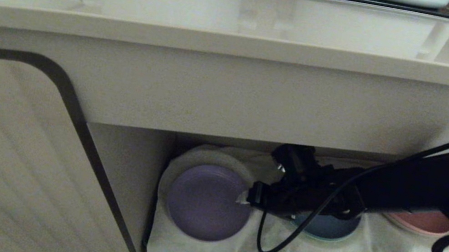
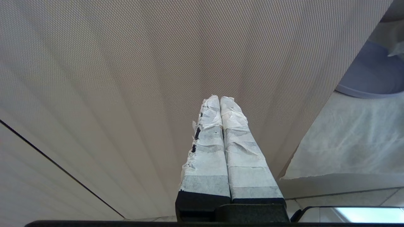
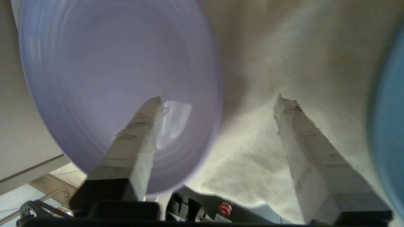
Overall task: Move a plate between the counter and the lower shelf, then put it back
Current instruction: Put the plate in the cupboard
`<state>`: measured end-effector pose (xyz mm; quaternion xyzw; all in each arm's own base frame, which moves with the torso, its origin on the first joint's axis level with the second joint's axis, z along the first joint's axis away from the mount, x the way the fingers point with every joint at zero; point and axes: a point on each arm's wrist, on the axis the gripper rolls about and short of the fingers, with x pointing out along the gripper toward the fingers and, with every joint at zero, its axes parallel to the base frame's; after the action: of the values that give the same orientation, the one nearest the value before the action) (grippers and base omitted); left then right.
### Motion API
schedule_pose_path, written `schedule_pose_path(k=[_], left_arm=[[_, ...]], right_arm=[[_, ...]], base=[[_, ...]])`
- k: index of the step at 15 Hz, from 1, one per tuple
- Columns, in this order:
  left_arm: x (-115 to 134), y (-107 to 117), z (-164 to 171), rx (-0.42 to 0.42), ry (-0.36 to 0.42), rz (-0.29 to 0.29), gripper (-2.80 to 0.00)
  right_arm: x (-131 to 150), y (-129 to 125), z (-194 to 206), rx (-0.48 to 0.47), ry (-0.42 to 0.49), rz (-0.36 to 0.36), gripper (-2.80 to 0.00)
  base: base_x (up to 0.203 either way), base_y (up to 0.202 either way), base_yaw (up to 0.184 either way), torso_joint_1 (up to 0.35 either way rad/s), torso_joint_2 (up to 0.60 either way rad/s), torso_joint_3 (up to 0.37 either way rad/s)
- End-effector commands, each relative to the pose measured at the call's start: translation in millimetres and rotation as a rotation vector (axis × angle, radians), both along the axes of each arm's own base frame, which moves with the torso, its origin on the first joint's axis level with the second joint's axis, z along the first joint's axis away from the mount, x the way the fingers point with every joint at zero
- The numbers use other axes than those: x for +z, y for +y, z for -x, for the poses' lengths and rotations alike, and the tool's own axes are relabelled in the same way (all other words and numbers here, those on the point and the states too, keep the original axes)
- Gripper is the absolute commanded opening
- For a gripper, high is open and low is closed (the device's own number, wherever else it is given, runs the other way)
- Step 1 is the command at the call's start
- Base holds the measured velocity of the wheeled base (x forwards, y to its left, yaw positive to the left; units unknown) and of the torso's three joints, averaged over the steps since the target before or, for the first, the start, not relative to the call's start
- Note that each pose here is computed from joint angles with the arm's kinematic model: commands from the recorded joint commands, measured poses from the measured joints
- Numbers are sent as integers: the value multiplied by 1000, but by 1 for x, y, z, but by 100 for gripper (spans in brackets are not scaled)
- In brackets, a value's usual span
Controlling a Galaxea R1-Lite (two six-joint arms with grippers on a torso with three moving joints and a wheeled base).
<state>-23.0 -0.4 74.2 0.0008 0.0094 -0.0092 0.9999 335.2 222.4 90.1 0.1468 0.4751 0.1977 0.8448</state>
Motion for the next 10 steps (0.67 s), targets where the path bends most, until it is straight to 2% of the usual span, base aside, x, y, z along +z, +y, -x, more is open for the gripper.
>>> schedule_pose_path(k=[1, 6, 10], left_arm=[[0, 0, 0, 0, 0, 0, -280], [0, 0, 0, 0, 0, 0, -280], [0, 0, 0, 0, 0, 0, -280]], right_arm=[[11, -4, 6, 0, -8, -8, 0], [33, -17, 26, 3, 37, 27, 0], [47, -33, 52, 41, 63, 86, 0]], base=[[0, 0, 0, 0, 0, 0], [0, 0, 0, 0, 0, 0], [0, 0, 0, 0, 0, 0]])
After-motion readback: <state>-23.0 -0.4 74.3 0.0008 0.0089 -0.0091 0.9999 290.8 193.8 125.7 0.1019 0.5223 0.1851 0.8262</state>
